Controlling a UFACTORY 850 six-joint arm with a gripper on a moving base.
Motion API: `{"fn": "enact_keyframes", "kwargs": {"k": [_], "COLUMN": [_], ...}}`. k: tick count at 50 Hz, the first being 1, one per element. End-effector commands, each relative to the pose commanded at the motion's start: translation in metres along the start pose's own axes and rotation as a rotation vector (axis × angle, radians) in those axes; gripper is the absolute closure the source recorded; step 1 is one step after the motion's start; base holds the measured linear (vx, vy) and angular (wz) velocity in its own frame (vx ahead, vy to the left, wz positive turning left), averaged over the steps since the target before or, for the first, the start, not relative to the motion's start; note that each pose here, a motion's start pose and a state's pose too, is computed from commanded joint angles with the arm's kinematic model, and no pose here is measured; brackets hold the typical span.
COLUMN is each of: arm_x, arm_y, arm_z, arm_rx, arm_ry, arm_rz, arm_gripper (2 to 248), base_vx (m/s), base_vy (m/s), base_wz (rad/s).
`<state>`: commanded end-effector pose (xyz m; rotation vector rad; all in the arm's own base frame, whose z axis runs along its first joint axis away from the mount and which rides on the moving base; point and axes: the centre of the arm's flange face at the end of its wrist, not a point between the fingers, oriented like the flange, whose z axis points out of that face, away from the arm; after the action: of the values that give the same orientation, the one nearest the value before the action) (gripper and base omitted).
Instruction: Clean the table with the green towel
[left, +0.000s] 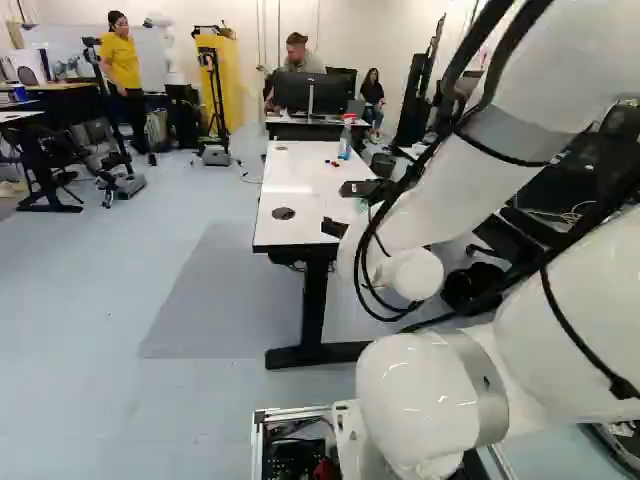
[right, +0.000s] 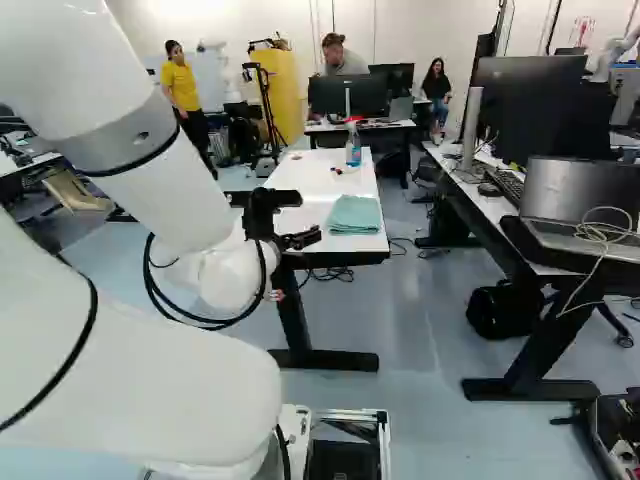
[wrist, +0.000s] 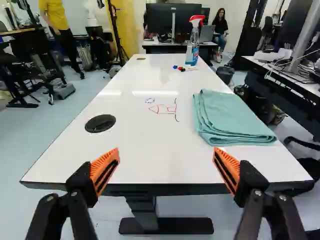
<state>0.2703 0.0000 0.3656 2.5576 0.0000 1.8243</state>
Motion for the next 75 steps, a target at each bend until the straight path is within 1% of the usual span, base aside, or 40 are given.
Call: {"fn": "enact_keyframes", "kwargs": {"k": [23, 29, 41, 75], "arm_x": [0.0, 0.003, 0.02, 0.075], "arm_y": [0.0, 0.001, 0.009, 0.039], "arm_z": [0.0, 0.001, 0.012, 0.055], "arm_rx": [0.0, -0.004, -0.029, -0.106], "arm_ry": [0.0, 0.009, 0.035, 0.11], "arm_rz": [0.0, 0.001, 0.009, 0.03], "arm_gripper": [3, 3, 3, 3], "base_vx": [0.0, 0.0, 0.0, 0.0], "base_vy": [0.0, 0.0, 0.0, 0.0], "base_wz": [0.0, 0.0, 0.0, 0.0]}}
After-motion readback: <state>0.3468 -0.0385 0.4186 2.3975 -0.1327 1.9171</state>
